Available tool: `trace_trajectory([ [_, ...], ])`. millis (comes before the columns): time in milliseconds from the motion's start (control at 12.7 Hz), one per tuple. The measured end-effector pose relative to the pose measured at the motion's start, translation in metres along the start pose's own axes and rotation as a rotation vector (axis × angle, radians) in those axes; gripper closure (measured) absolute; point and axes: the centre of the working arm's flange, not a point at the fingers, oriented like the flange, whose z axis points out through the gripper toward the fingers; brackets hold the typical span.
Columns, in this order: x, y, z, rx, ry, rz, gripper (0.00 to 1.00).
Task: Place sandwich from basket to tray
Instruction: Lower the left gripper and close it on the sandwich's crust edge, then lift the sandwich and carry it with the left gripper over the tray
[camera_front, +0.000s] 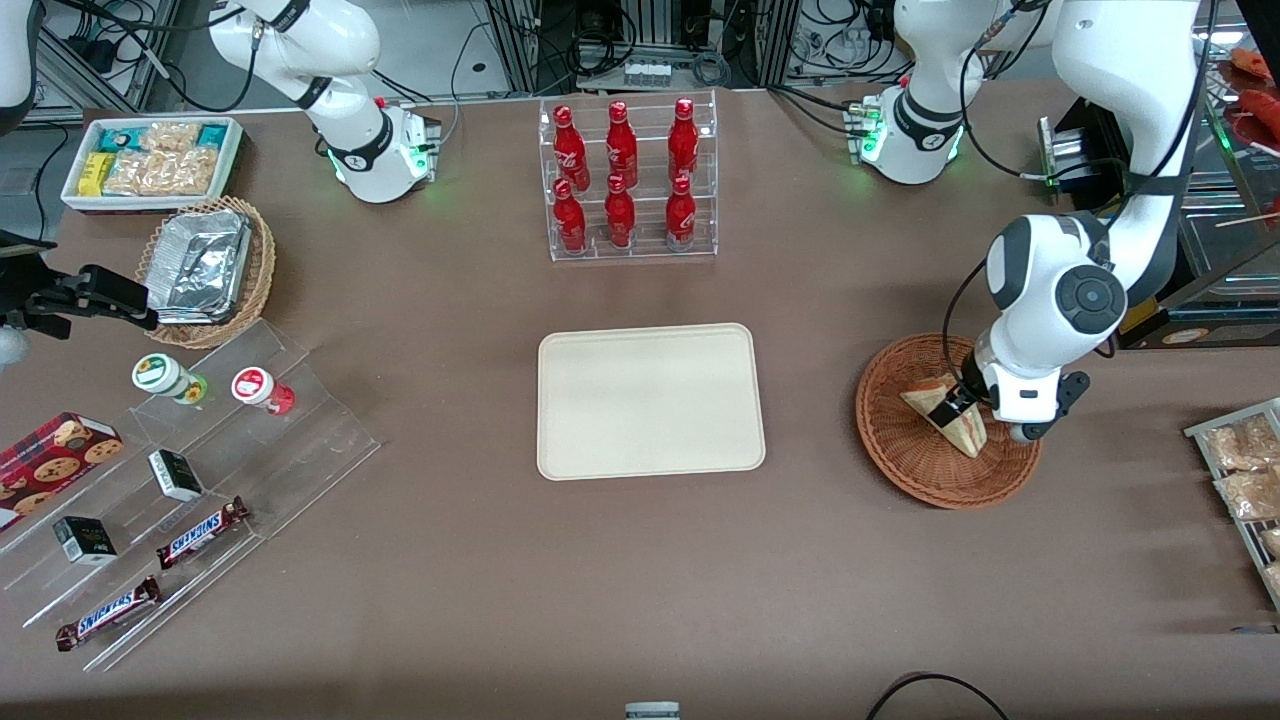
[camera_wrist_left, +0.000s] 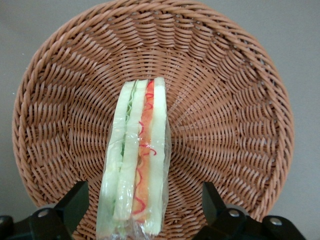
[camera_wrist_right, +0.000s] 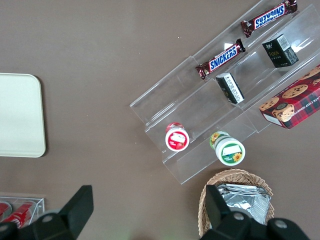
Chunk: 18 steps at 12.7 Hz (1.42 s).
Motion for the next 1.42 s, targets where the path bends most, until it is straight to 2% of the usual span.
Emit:
trace_trajectory([
  [237,-0.002,-0.002,0.010,0.014,-0.013,0.000,0.00],
  [316,-0.004,-0.004,0.013,0.019,-0.017,0.000,0.09],
  [632,-0.006,-0.006,0.012,0.031,-0.029,0.001,0.57],
  [711,-0.007,-0.006,0.006,0.038,-0.035,0.006,0.65],
  [868,-0.011,0.002,-0.017,0.058,-0.055,0.047,0.73],
  [1026,-0.021,0.024,-0.054,0.081,-0.083,0.150,0.75],
  [1105,-0.030,0.039,-0.072,0.087,-0.094,0.211,0.80],
  [1184,-0.039,0.053,-0.087,0.086,-0.098,0.266,0.85],
  [1421,-0.081,0.094,-0.106,0.061,-0.095,0.424,0.85],
])
